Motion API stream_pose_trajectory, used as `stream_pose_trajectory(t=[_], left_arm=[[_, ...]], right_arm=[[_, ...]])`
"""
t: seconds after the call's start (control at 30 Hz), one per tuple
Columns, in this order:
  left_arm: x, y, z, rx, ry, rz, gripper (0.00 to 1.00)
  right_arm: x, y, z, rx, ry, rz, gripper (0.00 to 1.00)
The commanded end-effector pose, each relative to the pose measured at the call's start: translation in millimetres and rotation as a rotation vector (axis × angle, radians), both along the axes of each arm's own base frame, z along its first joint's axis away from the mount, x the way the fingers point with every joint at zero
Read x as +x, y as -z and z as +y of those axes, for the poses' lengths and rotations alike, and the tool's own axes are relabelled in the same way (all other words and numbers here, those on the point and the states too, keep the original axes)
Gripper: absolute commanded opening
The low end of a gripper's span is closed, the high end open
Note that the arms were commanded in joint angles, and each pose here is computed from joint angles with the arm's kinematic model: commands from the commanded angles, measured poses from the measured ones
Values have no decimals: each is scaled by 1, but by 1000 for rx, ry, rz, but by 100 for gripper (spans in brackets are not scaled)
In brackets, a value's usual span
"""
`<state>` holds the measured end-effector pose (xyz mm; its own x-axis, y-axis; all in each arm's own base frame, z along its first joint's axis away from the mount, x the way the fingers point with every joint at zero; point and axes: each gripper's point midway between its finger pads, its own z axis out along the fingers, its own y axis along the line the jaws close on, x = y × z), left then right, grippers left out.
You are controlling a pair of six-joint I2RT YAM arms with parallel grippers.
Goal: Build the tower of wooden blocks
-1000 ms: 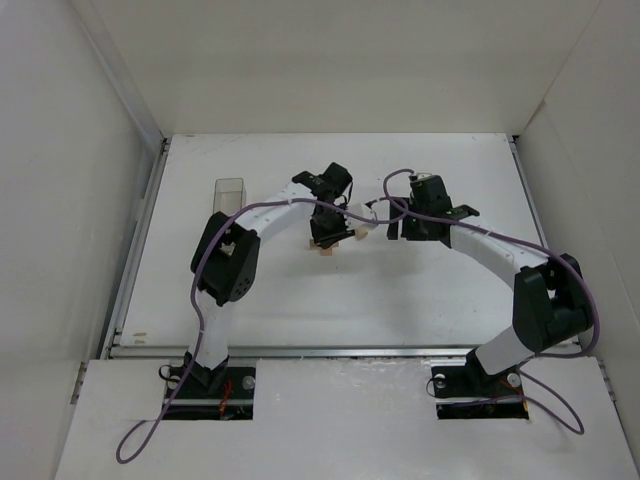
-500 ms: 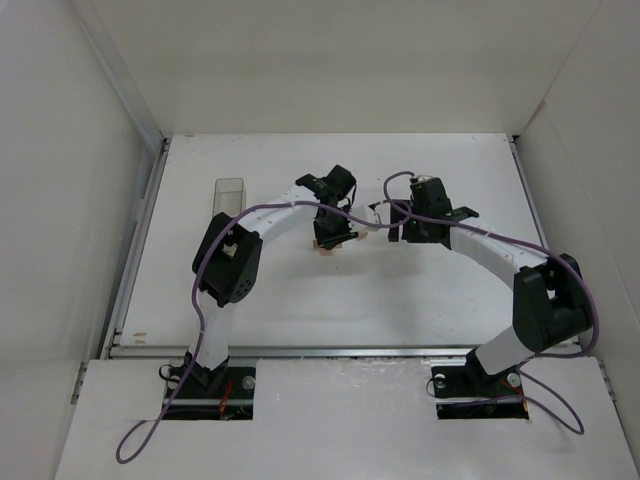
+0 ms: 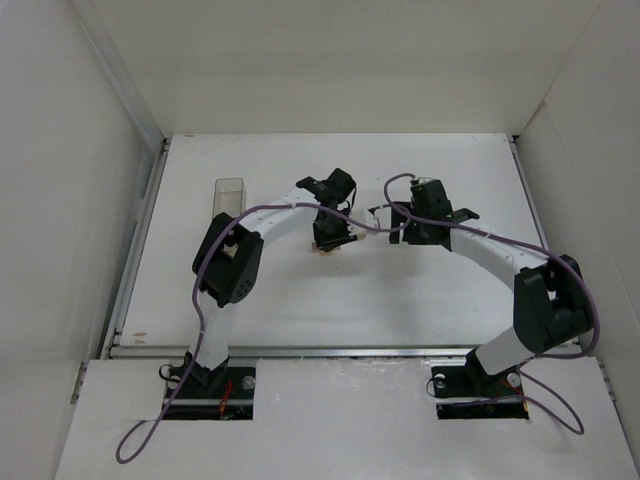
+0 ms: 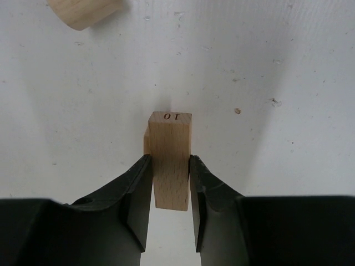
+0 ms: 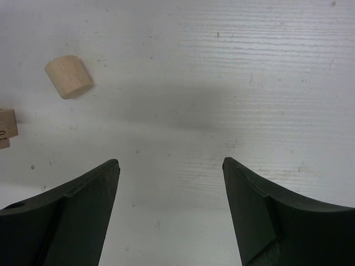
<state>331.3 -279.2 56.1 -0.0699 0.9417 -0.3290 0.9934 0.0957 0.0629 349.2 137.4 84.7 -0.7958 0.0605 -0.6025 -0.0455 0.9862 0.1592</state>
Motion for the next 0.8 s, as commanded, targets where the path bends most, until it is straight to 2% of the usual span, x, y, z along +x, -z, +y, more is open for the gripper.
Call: stream_pose_trajectory(t=[0.0, 0.3, 0.37, 0.4, 0.43, 0.57, 0.7, 0.77], left_arm=[[-6, 2, 3, 18, 21, 5, 0], [-1, 4, 0, 9, 20, -7, 0], [1, 2, -2, 3, 20, -14, 8], [0, 2, 1, 18, 18, -13, 20], [0, 2, 1, 19, 28, -16, 28], [4, -3, 4, 37, 20, -33, 51], [12, -23, 2, 7, 2, -65, 58], [14, -37, 1, -30, -11, -72, 58]], right_arm=[[11, -19, -3, 14, 25, -78, 81], [9, -19, -4, 14, 25, -78, 82], [9, -19, -4, 14, 25, -78, 82], [9, -19, -4, 14, 25, -78, 82], [9, -19, -4, 14, 25, -78, 82], [8, -22, 0, 33, 10, -81, 84], [8, -25, 8, 62, -38, -88, 87], [12, -31, 12, 76, -45, -105, 87]])
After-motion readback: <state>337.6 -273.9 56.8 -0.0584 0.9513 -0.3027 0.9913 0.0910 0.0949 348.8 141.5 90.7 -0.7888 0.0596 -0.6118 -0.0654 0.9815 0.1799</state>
